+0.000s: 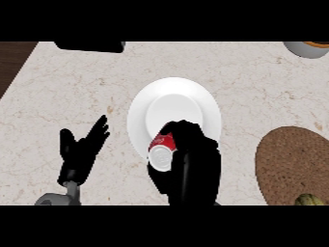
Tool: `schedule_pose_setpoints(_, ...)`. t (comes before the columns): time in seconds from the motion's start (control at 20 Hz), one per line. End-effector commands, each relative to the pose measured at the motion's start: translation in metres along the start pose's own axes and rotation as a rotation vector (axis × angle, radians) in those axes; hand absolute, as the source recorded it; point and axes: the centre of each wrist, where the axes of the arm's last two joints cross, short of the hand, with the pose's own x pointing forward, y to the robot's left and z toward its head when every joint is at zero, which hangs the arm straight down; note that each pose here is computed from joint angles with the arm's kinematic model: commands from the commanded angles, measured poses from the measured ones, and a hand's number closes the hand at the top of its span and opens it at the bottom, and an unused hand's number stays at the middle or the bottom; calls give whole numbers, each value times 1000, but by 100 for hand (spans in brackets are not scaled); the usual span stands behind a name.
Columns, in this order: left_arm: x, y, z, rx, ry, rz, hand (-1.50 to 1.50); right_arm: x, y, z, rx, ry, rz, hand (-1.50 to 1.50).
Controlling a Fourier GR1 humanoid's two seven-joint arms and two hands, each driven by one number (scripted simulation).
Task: Pick the can from the placemat and place it in the plate
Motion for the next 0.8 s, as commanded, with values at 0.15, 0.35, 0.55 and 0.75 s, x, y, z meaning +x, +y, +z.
schedule_pose_setpoints(0.15, -8, -2, 1, 11, 1, 14, 0, -9, 23, -10, -161, 221, -91, 150)
schedule_pose_setpoints(0.35, -2, 3, 3, 21, -6, 6, 0, -20, 31, -28, -230, 266, -106, 150)
schedule_pose_setpoints(0.55, -2, 4, 2, 30, -2, 16, 0, -46, 53, -34, -255, 285, -78, 150)
schedule_pose_setpoints(0.75, -12, 6, 4, 26, -14, -2, 0, -61, 67, -55, -278, 299, -92, 150)
